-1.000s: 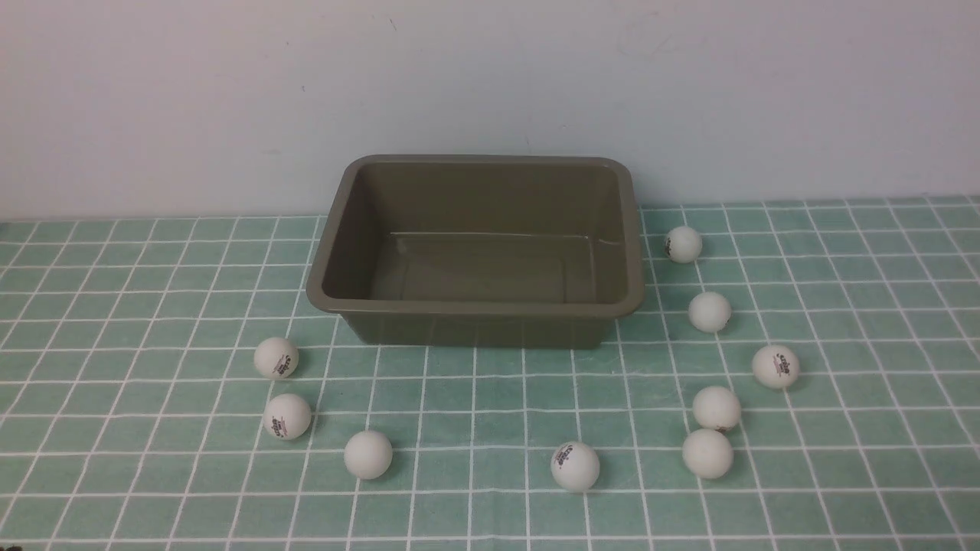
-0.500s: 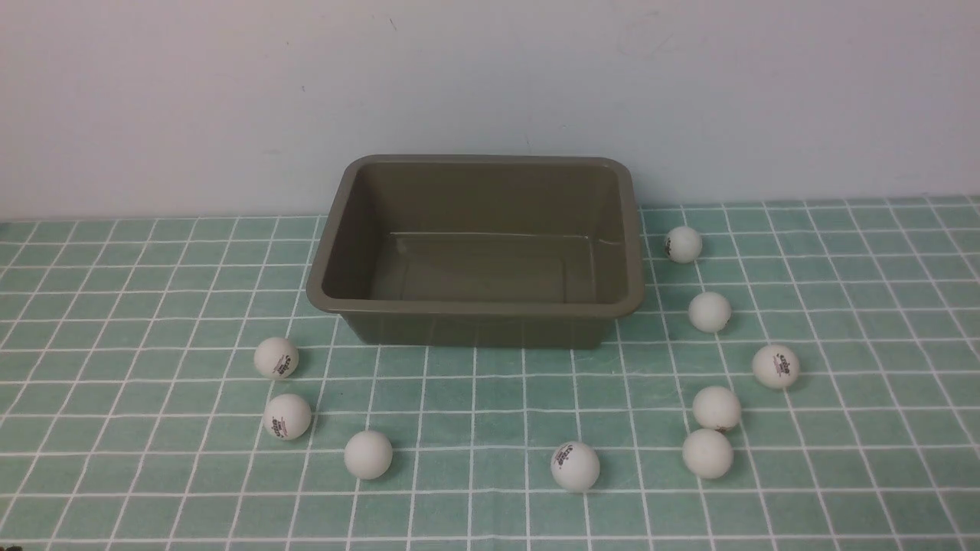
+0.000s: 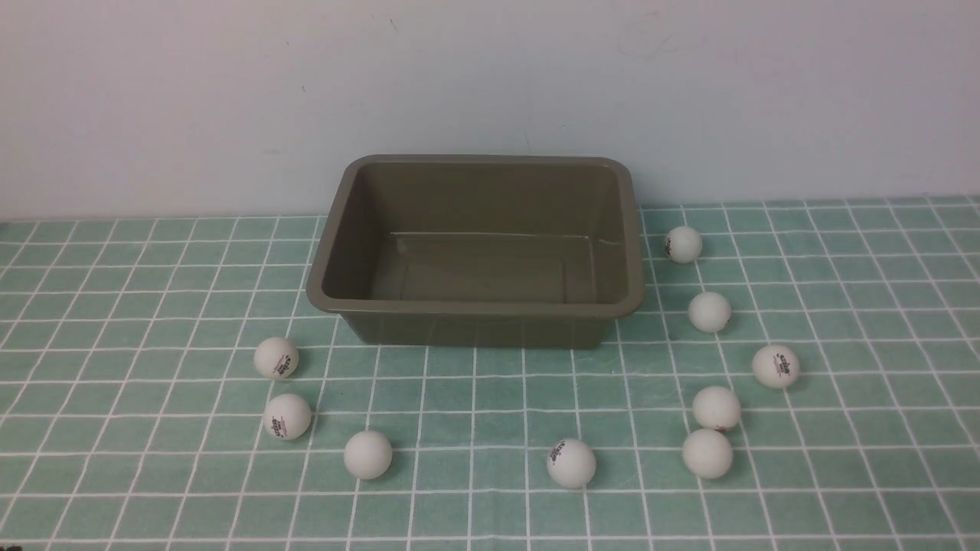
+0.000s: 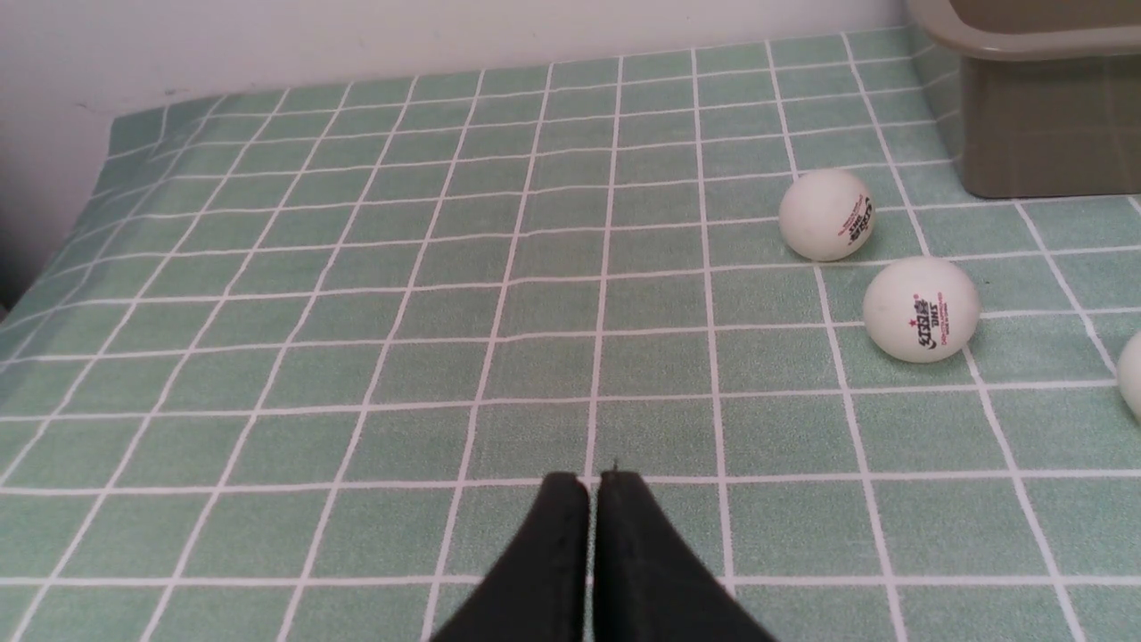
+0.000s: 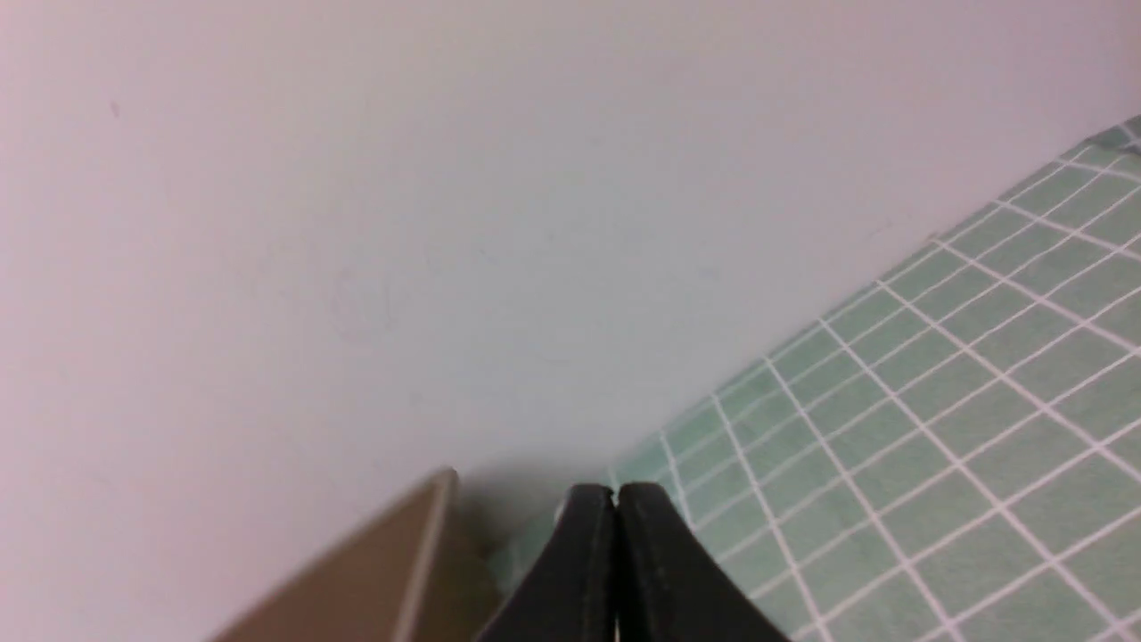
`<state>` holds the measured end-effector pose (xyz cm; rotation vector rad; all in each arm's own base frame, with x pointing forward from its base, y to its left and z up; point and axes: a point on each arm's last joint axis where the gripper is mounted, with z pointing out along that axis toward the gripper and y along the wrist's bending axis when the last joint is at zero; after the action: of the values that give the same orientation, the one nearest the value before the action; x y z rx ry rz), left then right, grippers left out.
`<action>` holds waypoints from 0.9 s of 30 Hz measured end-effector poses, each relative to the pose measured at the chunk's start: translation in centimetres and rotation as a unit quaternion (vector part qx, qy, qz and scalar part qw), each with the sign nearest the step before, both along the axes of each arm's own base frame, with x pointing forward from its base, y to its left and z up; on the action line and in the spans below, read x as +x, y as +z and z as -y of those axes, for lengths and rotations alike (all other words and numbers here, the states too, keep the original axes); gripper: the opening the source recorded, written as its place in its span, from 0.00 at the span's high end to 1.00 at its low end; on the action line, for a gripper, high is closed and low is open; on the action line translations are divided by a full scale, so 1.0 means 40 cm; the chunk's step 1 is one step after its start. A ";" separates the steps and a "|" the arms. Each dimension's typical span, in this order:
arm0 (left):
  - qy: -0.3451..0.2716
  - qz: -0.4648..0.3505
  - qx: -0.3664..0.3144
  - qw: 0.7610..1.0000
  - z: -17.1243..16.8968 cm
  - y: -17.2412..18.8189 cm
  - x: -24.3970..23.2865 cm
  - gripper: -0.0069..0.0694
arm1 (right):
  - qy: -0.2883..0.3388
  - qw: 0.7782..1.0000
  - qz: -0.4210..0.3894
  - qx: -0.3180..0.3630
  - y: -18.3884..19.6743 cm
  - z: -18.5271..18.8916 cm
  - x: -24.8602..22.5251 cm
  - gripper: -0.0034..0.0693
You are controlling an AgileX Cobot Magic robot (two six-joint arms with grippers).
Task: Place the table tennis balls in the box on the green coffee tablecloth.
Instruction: 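Reach for and grasp a ping pong ball on the table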
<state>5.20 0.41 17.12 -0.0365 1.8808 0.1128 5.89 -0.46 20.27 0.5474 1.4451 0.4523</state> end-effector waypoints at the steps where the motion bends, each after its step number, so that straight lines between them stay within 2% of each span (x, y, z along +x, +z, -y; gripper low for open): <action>1: 0.000 0.000 0.000 1.000 0.000 0.000 0.000 0.92 | -0.001 1.000 0.008 0.016 0.003 0.001 0.000 0.97; 2: 0.000 0.000 0.000 1.000 0.000 0.000 0.000 0.92 | -0.004 0.999 0.020 0.041 0.008 0.003 -0.001 0.97; 7: 0.000 0.000 0.000 1.000 0.000 0.000 0.000 0.92 | -0.014 0.995 0.053 0.079 0.020 0.010 -0.003 0.97; 12: 0.000 0.000 0.000 1.000 0.000 0.000 0.000 0.92 | -0.027 0.992 0.087 0.088 0.035 0.017 -0.006 0.97; 19: 0.000 0.000 0.000 1.000 0.000 0.000 0.000 0.92 | -0.051 0.975 0.189 0.108 0.086 0.033 -0.023 0.97; 21: 0.000 0.000 0.000 1.000 0.000 0.000 0.000 0.92 | -0.037 0.970 0.228 0.074 0.147 0.024 -0.038 0.97; 23: 0.000 0.000 0.000 1.000 0.000 0.000 0.000 0.92 | -0.019 0.964 0.267 0.000 0.222 0.006 -0.061 0.97; 24: 0.000 0.000 0.000 1.000 0.000 0.000 0.000 0.92 | -0.009 0.957 0.284 -0.061 0.263 -0.008 -0.075 0.97; 27: 0.000 0.000 0.000 1.000 0.000 0.000 0.000 0.92 | 0.007 0.943 0.304 -0.135 0.330 -0.028 -0.095 0.97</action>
<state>5.20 0.41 17.12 -0.0365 1.8808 0.1128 2.10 0.67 33.46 0.1489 0.8922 0.3823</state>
